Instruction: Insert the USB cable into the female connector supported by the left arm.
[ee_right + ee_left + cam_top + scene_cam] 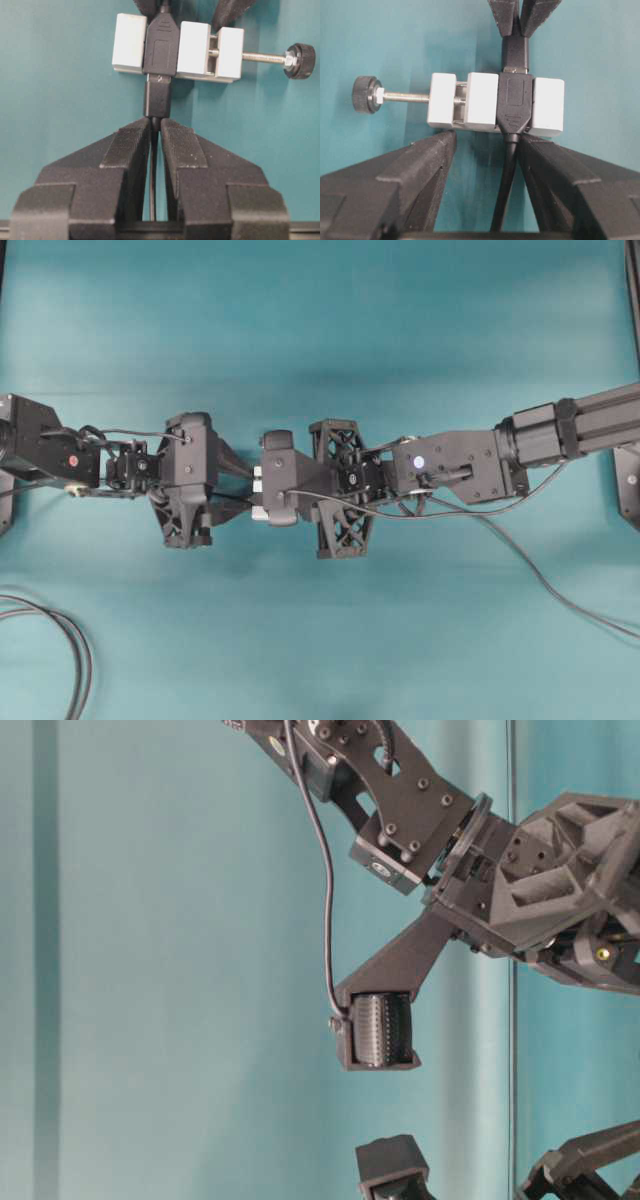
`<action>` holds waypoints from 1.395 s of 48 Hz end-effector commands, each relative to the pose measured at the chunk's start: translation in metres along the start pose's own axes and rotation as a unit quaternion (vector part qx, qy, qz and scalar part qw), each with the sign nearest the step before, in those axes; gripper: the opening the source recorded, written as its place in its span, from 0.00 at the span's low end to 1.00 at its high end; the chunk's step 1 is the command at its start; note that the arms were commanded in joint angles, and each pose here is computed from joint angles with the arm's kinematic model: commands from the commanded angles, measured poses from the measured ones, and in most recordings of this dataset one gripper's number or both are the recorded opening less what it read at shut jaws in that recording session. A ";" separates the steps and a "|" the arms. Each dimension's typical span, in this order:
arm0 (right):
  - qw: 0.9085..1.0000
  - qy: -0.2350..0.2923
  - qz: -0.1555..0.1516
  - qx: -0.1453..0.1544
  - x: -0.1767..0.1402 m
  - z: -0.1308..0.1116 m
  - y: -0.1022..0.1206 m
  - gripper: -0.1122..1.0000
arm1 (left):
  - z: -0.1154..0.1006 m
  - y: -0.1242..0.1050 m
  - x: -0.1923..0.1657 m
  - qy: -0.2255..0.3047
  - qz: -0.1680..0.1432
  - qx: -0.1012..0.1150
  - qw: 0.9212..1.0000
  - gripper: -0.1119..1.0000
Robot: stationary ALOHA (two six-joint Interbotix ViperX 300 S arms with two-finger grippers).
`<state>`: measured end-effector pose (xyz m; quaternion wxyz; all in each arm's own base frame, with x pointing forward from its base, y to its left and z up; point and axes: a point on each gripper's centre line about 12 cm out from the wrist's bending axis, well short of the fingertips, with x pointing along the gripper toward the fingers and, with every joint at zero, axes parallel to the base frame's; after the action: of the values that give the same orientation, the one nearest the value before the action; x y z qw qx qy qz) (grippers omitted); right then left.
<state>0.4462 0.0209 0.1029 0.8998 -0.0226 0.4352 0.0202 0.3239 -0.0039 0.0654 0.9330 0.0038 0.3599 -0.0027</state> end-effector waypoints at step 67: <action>0.998 -0.059 0.000 0.000 -0.014 0.029 -0.002 0.19 | 0.029 -0.005 0.020 -0.020 -0.006 0.001 1.000 0.71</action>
<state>0.4465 0.0196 0.1024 0.9009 -0.0211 0.4332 0.0188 0.3361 -0.0053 0.0653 0.9310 0.0047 0.3649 -0.0049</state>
